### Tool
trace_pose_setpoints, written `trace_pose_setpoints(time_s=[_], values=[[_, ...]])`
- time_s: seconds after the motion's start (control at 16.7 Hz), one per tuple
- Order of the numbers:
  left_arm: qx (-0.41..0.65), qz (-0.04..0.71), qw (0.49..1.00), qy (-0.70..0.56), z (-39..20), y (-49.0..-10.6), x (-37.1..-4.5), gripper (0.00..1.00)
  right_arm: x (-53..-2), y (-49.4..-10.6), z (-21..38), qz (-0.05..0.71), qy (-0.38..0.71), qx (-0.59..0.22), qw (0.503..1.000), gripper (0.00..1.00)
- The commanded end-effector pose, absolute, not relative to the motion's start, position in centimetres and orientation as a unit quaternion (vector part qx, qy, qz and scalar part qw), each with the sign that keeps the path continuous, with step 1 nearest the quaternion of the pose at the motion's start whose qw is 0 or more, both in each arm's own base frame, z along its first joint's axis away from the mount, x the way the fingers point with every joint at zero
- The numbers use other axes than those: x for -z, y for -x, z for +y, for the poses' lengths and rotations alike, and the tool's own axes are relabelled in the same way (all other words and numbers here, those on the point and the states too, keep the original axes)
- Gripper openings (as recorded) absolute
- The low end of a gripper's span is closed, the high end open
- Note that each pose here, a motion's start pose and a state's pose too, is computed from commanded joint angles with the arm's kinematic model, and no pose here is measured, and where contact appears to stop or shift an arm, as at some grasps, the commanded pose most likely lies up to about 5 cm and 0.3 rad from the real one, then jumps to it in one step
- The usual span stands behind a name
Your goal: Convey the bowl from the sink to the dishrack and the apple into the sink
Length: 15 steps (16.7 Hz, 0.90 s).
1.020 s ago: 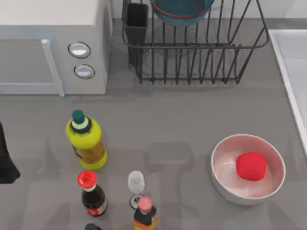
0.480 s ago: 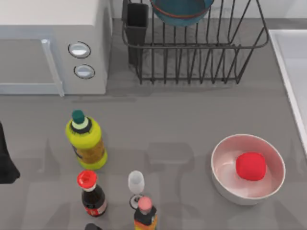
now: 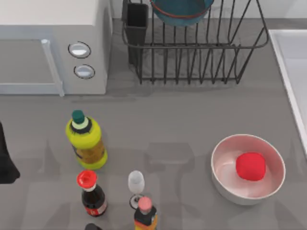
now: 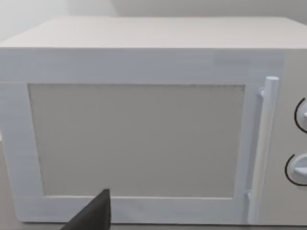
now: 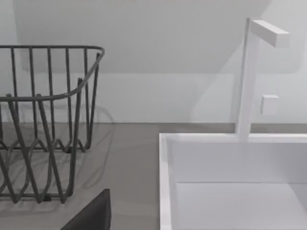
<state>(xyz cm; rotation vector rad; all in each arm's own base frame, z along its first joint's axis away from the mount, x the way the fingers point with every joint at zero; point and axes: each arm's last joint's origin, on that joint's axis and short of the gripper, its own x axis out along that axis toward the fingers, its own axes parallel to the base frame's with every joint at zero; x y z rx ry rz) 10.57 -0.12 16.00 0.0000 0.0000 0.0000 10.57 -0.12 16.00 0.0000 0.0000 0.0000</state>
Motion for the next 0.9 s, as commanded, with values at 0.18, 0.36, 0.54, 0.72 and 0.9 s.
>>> trace_pose_setpoints(time_s=[0.18,0.36,0.54,0.72,0.9], values=[[0.0,0.0,1.0,0.0,-0.12,-10.57,-16.0,1.0,-16.0,-10.57,-0.12,0.0,0.0,0.0,1.0,1.0],[0.0,0.0,1.0,0.0,-0.12,-10.57,-16.0,1.0,-16.0,-10.57,-0.12,0.0,0.0,0.0,1.0,1.0],[0.0,0.0,1.0,0.0,-0.12,-10.57,-16.0,1.0,-16.0,-10.57,-0.12,0.0,0.0,0.0,1.0,1.0],[0.0,0.0,1.0,0.0,-0.12,-10.57,-16.0,1.0,-16.01,-10.57,-0.12,0.0,0.0,0.0,1.0,1.0],[0.0,0.0,1.0,0.0,-0.12,-10.57,-16.0,1.0,-16.71,-10.69,0.03,0.029,-0.01,-0.005,1.0,1.0]])
